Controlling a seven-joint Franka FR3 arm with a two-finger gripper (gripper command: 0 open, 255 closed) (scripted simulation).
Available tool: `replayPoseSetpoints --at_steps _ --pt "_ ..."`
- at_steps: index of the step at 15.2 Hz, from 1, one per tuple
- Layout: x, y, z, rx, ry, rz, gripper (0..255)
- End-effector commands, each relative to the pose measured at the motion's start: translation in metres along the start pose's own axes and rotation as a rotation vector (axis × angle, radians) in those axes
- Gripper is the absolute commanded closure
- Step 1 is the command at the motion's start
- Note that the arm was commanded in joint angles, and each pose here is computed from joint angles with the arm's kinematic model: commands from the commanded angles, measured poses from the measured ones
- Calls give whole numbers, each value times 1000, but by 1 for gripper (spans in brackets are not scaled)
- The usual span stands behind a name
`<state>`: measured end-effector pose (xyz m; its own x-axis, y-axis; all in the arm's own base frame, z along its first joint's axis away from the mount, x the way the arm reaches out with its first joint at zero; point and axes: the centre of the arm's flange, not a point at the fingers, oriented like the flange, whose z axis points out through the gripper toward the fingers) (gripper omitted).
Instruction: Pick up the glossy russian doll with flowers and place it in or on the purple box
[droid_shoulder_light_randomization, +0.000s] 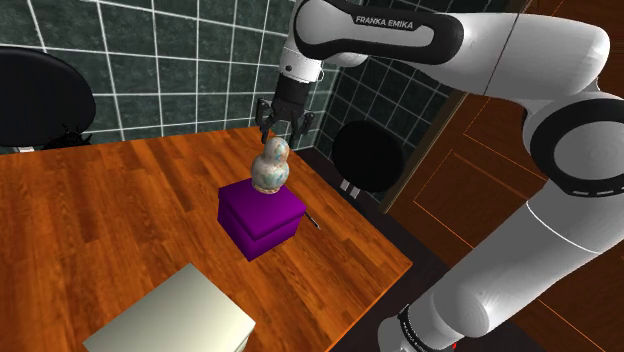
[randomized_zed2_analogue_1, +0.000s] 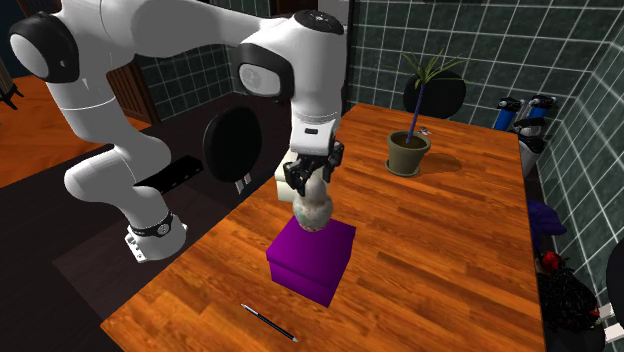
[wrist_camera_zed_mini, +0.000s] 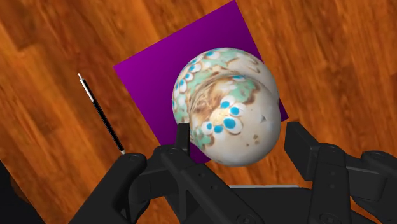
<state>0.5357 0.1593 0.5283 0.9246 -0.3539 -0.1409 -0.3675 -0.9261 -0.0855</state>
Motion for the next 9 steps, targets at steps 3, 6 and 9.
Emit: replayPoseSetpoints --at_steps 3,6,9 --pt "3 2 20 1 1 0 255" --pt "5 3 36 1 1 0 255" --pt "7 5 51 1 1 0 255"
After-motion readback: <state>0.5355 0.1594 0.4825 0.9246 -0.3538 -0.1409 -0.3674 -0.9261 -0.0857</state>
